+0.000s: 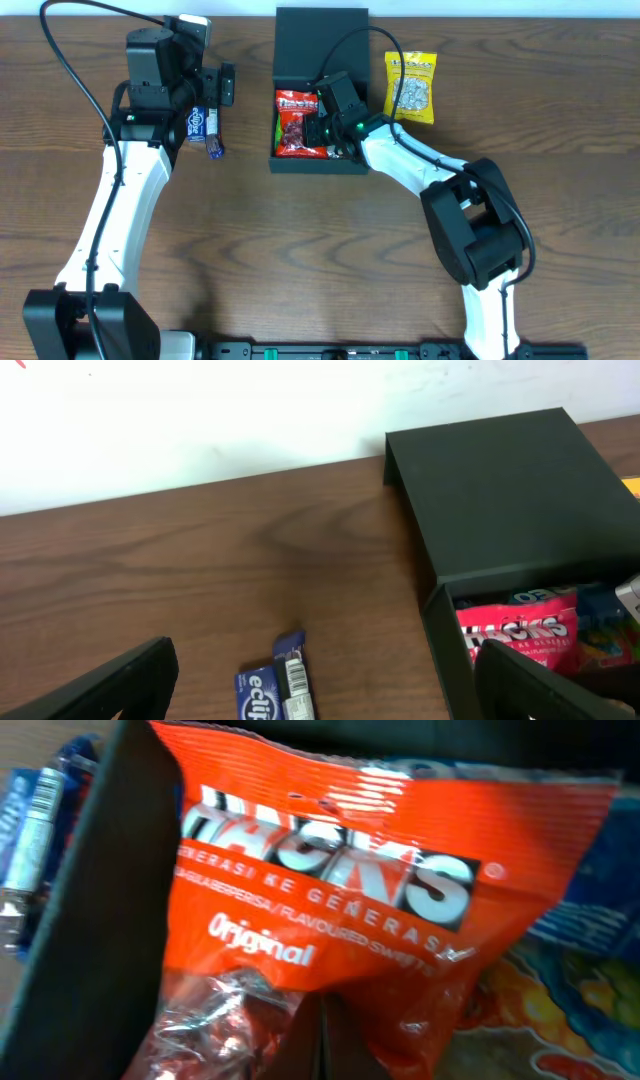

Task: Pack container

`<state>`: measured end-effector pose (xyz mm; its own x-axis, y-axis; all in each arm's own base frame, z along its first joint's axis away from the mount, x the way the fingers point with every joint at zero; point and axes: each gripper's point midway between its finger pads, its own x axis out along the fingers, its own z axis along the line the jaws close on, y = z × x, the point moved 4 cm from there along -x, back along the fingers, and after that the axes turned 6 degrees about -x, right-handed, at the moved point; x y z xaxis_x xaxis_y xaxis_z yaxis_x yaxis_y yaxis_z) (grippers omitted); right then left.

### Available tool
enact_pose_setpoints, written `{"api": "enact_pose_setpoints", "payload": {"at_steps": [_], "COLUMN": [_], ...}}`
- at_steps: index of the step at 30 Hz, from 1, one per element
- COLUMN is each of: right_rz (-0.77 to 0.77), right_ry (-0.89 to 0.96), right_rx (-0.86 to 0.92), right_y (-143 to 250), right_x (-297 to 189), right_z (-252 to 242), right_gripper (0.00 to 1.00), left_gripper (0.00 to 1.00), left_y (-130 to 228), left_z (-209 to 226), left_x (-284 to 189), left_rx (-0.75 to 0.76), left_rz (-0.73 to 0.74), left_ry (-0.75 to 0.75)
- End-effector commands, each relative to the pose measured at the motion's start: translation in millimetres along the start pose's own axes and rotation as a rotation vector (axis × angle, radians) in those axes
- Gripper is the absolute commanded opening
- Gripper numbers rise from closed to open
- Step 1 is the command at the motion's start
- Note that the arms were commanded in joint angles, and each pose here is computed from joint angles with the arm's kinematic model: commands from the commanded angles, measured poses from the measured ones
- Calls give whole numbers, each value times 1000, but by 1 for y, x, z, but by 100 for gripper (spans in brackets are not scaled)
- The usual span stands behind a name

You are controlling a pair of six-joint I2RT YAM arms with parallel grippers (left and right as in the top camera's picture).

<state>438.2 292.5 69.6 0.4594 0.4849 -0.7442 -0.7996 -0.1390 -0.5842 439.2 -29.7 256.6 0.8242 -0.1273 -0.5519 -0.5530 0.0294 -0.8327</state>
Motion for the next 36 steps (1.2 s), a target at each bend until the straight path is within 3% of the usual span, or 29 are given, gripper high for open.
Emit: {"api": "enact_pose_setpoints", "payload": {"at_steps": [1,7,15,19,20,23,28,31,36], "right_rz": [53,12,-126,-177,-189,-203,-174,-106,0], "right_ry": [-120,-170,-143,-53,-10,69,175,230,291], "right_rx": [-6,-14,2,35,48,72,124,181,278], "right_y": [16,-3,-56,-73,-76,-79,-72,-57,-31], "right_x": [14,-2,-70,-107,-117,-134,-145,-143,-132], "right_z": [17,26,7,-14,-22,-38,-68,-85,-104], "right_gripper": [1,1,1,1,1,1,1,1,1], "left_gripper": [95,95,95,95,100,72,52,29,6], "left_y": [-12,-12,-6,5,11,27,56,76,101], "left_z": [2,2,2,2,2,2,-10,-15,-16], "left_x": [-11,-11,-10,-7,-5,8,40,59,82], "left_rx": [-9,-9,-12,-17,-19,-26,-70,-90,-169], "left_rz": [-38,-37,-6,40,60,123,221,279,350], "left_ry": [-6,-6,-6,-6,-5,5,116,164,180]}}
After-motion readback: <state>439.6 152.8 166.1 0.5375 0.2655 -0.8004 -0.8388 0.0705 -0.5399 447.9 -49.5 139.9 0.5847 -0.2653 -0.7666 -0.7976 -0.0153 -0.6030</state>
